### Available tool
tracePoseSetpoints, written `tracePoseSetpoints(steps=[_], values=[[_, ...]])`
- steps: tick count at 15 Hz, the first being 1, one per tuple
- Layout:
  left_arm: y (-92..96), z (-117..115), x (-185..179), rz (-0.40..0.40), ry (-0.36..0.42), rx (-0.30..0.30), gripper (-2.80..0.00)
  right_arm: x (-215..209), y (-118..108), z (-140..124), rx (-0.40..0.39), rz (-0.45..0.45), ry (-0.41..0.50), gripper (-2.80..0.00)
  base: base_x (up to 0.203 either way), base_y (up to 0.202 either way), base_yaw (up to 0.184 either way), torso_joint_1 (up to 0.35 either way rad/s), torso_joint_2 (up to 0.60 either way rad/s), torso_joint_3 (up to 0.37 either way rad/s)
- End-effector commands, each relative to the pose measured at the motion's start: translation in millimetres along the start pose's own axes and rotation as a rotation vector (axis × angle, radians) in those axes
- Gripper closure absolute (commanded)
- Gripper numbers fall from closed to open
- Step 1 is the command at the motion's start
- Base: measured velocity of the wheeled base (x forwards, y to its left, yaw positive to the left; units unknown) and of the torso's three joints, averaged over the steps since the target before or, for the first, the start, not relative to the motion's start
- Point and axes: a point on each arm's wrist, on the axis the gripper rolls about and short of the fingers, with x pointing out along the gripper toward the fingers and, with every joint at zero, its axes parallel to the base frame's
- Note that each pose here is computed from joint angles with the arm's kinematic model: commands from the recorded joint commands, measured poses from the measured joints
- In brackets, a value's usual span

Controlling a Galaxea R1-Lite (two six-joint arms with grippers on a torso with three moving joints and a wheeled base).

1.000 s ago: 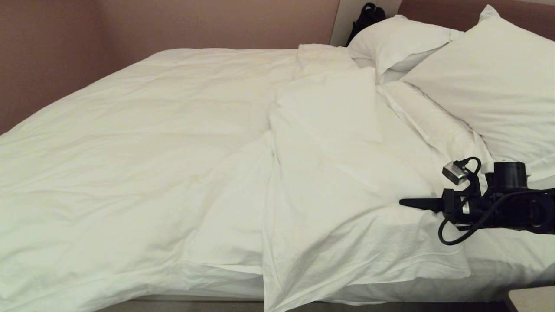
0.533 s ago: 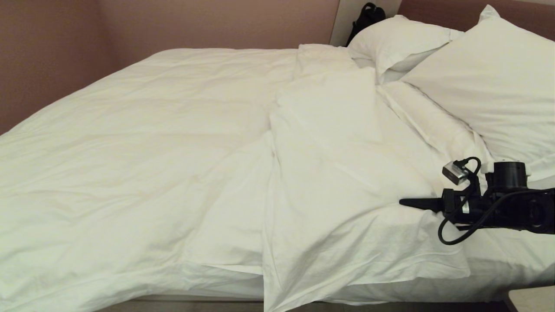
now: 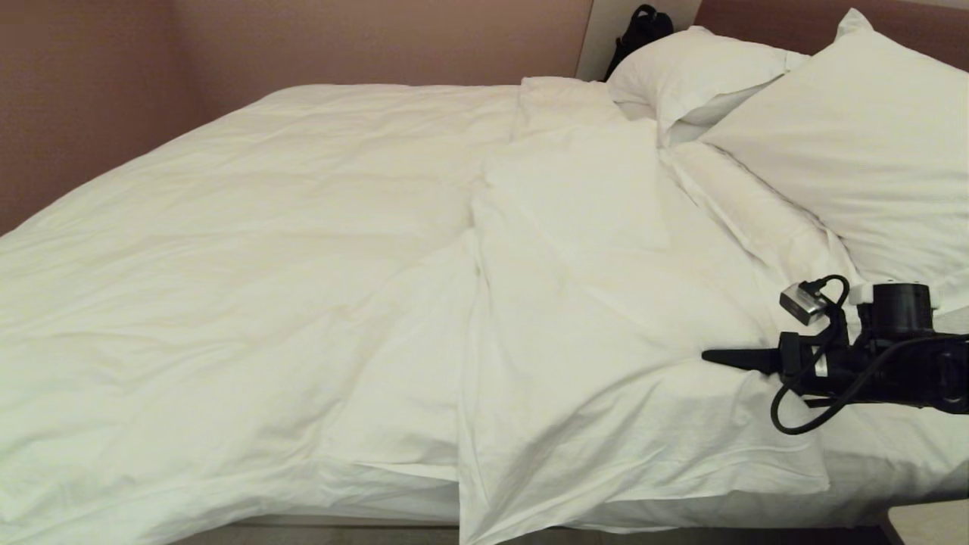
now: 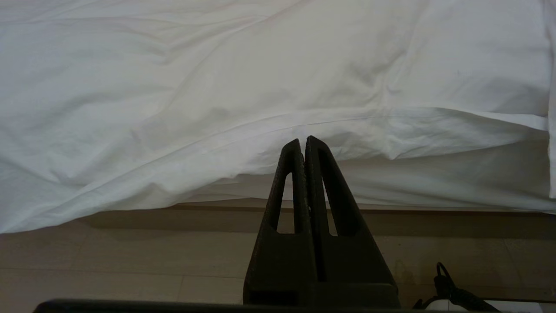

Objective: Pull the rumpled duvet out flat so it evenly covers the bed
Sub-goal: Flatten the corners of the folded blanket

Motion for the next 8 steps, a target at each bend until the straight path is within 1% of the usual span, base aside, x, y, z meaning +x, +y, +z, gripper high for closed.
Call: tracePoseSetpoints(steps=[1,3,8], values=[[0.0,0,0,0.0,0.0,0.0,0.0,-5,9,-4,-0.007,-0.014,-0.008,0.0,0.0,0.0,0.0,0.0,0.0,0.0],[0.0,0,0,0.0,0.0,0.0,0.0,-8,13,-7,-0.004,-0.036,-0.014,0.0,0.0,0.0,0.0,0.0,0.0,0.0],[0.0,0,0,0.0,0.0,0.0,0.0,-23,40,-13,0.006,-0.101,-0.026,0.0,0.0,0.0,0.0,0.0,0.0,0.0]])
